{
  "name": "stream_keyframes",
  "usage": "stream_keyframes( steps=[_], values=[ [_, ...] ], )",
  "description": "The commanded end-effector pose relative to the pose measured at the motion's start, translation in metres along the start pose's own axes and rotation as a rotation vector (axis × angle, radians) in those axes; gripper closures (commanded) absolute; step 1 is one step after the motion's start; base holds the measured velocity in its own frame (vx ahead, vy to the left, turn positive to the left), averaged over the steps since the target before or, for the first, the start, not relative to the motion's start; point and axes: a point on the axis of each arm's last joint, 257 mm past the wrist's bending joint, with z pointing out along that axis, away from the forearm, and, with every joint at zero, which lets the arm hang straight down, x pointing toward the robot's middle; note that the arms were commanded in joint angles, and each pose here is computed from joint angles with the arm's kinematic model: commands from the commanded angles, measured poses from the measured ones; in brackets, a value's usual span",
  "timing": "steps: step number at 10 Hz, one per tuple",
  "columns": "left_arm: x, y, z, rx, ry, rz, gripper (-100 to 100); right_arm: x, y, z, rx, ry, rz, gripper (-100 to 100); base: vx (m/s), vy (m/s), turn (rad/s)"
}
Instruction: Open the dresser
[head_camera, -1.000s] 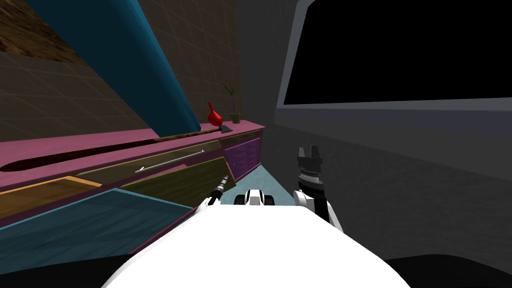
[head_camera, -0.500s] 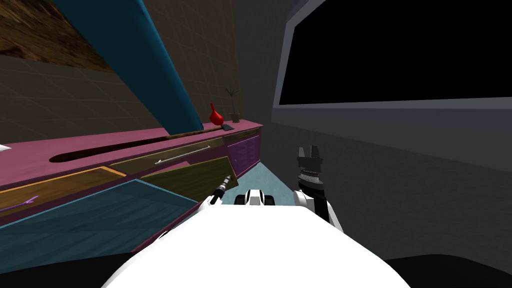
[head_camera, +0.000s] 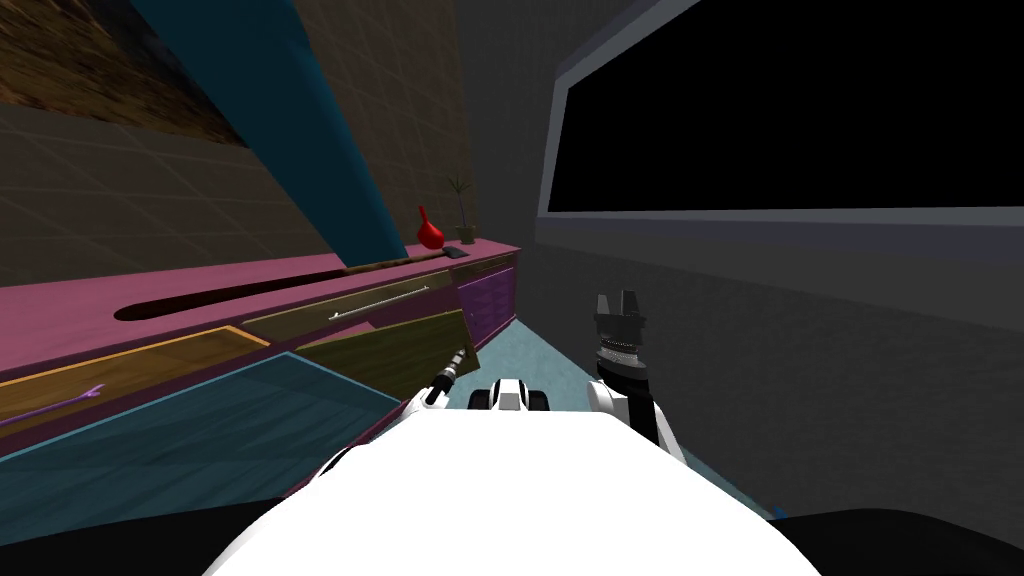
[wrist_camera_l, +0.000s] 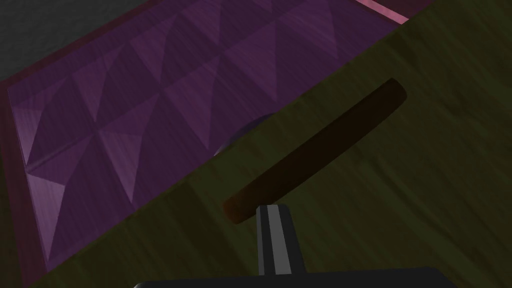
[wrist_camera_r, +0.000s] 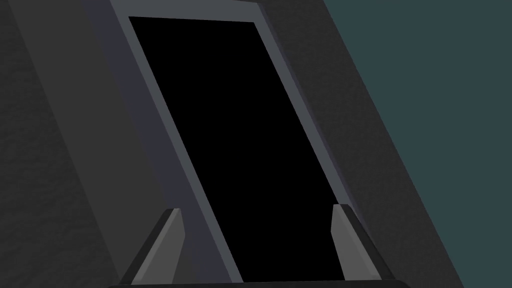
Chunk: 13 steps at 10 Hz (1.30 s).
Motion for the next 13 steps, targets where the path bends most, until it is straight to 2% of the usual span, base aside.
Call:
stream_keyframes(
  steps=[1, 8, 9, 10, 13],
  values=[
    [0.016, -0.006, 0.006, -0.001, 0.027, 0.007, 100, 0.0, 0.0, 0.0, 0.0, 0.0, 0.0, 0, -0.323, 0.13, -0.28],
    [0.043, -0.022, 0.02, 0.009, 0.075, 0.032, 100, 0.0, 0.0, 0.0, 0.0, 0.0, 0.0, 0, -0.233, 0.095, -0.214],
    [0.04, -0.022, 0.019, 0.011, 0.069, 0.028, 100, 0.0, 0.0, 0.0, 0.0, 0.0, 0.0, 0, -0.145, 0.037, -0.055],
    [0.024, -0.015, 0.021, -0.011, 0.053, 0.054, -100, 0.0, 0.0, 0.0, 0.0, 0.0, 0.0, 0, 0.041, -0.042, 0.072],
    [0.0, -0.004, 0.022, -0.042, 0.028, 0.086, -100, 0.0, 0.0, 0.0, 0.001, 0.0, 0.0, 0, 0.138, -0.096, 0.05]
  ],
)
